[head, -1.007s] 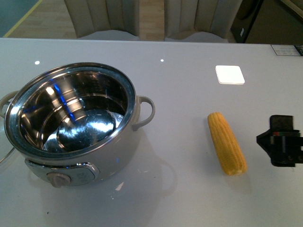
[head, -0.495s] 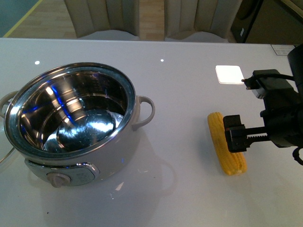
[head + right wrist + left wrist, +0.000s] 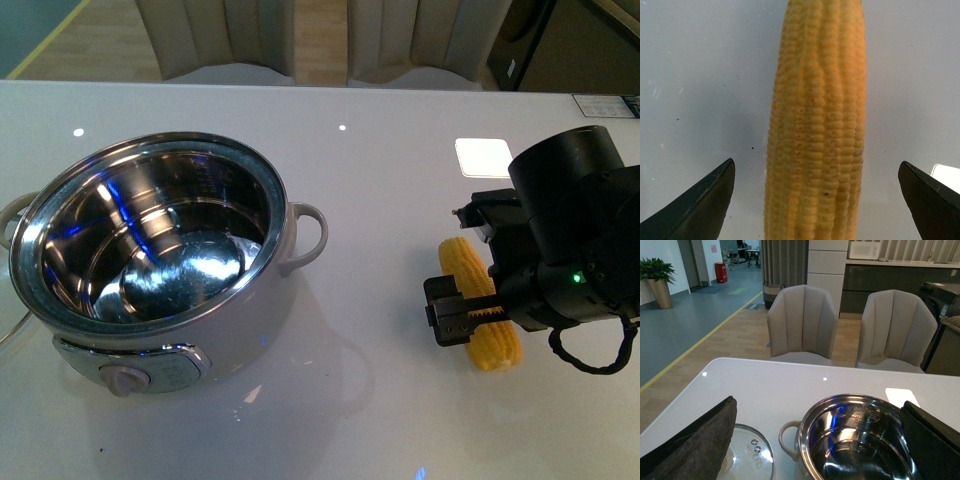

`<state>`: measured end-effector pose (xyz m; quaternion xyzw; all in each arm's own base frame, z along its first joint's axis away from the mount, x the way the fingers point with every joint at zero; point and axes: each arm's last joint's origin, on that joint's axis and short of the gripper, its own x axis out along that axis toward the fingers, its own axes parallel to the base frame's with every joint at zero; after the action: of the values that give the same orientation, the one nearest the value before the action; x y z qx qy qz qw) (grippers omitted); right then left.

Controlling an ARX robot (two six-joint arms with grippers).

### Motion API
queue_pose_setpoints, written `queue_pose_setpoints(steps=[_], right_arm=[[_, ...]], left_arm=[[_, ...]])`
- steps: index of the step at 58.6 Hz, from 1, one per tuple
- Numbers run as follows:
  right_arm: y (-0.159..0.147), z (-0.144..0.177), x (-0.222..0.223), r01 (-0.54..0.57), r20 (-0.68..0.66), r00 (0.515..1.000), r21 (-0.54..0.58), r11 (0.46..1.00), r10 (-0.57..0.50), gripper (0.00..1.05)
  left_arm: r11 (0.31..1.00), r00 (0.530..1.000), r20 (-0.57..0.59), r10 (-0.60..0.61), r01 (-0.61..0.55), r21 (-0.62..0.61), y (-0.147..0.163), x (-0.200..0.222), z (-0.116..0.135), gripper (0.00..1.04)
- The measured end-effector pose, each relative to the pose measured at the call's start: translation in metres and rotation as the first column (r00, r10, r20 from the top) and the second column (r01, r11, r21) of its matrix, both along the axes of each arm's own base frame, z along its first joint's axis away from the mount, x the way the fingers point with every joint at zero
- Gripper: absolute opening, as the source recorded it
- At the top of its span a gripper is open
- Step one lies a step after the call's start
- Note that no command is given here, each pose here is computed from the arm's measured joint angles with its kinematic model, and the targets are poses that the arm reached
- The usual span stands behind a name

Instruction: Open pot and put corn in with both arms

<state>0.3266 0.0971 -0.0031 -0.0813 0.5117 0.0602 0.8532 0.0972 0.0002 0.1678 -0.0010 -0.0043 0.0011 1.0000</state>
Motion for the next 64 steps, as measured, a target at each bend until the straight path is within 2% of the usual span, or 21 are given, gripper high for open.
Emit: queue_pose_setpoints(steps=[9,25,36,50,64], right_arm=[[0.002,-0.006,0.007,0.022,-0.003,1.000,0.006,1.000,-0.022,0.95],[0.003,-0.008,0.006,0.021,-0.019,1.000,0.004,1.000,-0.021,0.53],[-0.004,-0.002,-0.007,0.009,-0.031,0.999,0.030,1.000,-0.008,0.31],[-0.014,0.050,-0.011,-0.017,0.061,0.998,0.119,0.993,0.010,0.23],[0.001,0.109,-0.014,-0.088,0.185,0.982,0.242,0.966,0.043,0.23]], left_arm=[[1.000,1.000,0.000,0.000,0.000,0.000,0.000,0.000,0.000,0.98],[1.000,1.000,0.000,0.000,0.000,0.000,0.000,0.000,0.000,0.98],[1.000,1.000,0.000,0.000,0.000,0.000,0.000,0.000,0.000,0.98],[1.000,1.000,0.000,0.000,0.000,0.000,0.000,0.000,0.000,0.98],[1.000,1.000,0.000,0.000,0.000,0.000,0.000,0.000,0.000,0.98]])
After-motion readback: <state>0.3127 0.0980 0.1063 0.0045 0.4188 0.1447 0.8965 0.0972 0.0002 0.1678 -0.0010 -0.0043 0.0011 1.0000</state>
